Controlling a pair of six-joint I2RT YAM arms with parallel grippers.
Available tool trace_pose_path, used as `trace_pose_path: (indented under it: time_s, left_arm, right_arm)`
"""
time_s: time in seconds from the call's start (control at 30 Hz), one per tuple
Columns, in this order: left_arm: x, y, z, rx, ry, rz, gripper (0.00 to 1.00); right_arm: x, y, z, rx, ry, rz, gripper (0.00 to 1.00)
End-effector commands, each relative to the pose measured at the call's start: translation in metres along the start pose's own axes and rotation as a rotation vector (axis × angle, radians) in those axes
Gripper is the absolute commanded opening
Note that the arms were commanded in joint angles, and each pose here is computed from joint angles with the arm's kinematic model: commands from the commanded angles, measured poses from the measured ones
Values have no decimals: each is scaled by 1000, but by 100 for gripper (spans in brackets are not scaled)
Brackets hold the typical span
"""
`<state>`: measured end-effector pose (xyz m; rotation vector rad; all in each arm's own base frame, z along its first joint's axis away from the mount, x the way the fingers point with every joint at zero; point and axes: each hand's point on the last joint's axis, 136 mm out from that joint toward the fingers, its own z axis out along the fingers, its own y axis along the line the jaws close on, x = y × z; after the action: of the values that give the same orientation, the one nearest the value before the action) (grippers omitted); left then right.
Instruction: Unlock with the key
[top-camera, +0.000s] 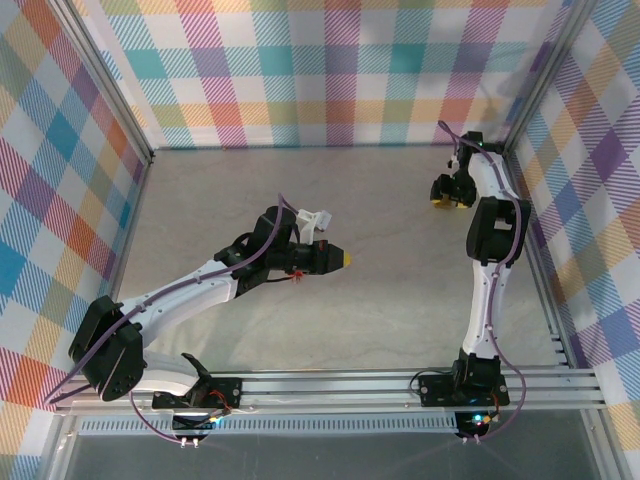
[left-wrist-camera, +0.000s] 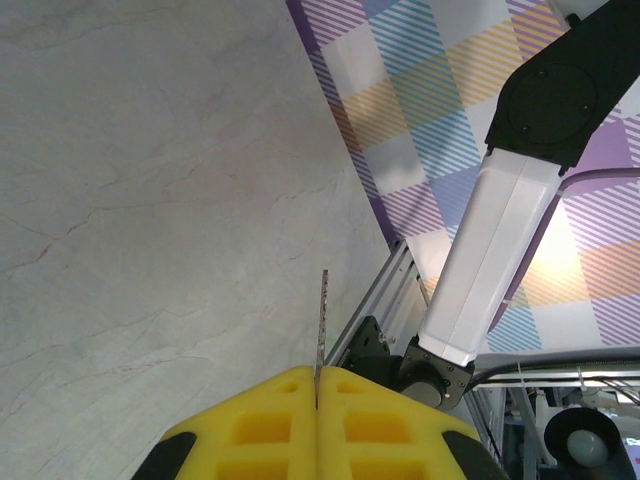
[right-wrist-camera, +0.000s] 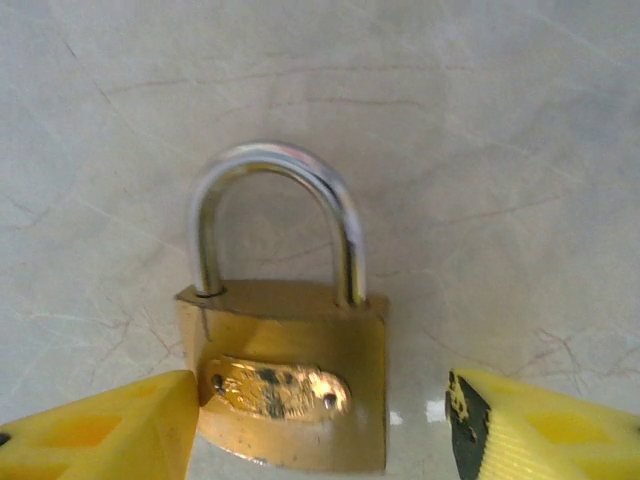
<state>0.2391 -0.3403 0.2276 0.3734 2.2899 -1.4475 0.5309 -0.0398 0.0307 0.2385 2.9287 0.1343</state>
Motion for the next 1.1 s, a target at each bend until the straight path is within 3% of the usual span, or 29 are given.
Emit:
trace_pose_path:
  time_s: [0.0,0.33,0.73,1.07]
  left_arm:
    - [-6,1,-1,-5,-21,-8,0]
    - [-4,6,0,-26,-14,-15,0]
    - [-1,11,-1,-40,-15,-18,0]
    - [-1,13,-1,-46,-19,-20,0]
  right_arm:
    - [7,-6,15,4,49,-9,63]
    - [22,1,33,19,113,-14,32]
    - [36,14,20,181,71,-71,13]
    - [41,34,20,233,63,-134,4]
